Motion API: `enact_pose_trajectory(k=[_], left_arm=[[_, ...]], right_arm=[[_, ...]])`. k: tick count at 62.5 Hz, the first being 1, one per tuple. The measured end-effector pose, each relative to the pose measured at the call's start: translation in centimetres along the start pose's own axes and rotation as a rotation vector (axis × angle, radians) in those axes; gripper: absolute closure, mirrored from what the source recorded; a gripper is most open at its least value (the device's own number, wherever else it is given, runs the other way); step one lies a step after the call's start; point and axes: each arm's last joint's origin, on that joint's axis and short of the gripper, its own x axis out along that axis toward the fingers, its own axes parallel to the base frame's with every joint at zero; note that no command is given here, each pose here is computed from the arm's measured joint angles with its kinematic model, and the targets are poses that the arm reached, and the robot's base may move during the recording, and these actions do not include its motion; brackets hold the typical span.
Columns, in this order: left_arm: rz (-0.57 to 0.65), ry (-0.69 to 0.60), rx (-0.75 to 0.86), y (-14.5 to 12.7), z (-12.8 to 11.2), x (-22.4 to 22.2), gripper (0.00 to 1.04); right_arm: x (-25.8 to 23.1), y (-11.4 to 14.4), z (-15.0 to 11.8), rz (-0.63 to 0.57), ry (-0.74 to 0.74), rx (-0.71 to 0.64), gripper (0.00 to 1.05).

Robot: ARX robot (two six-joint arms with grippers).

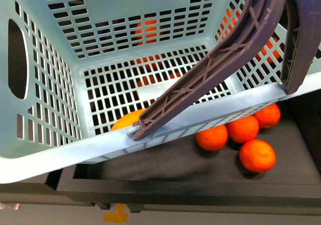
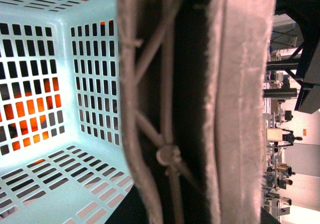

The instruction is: Pick mango and avocado into basket

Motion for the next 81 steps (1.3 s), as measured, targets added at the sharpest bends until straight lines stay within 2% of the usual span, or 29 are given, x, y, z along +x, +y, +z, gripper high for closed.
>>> enact_pose_trajectory(k=[81], left_arm=[[-0.001, 0.001, 0.001, -0.01, 0.0, 0.0, 0.91]], right_arm=[[0.0, 0.01, 0.0, 0.001, 0.0, 0.0, 0.09]])
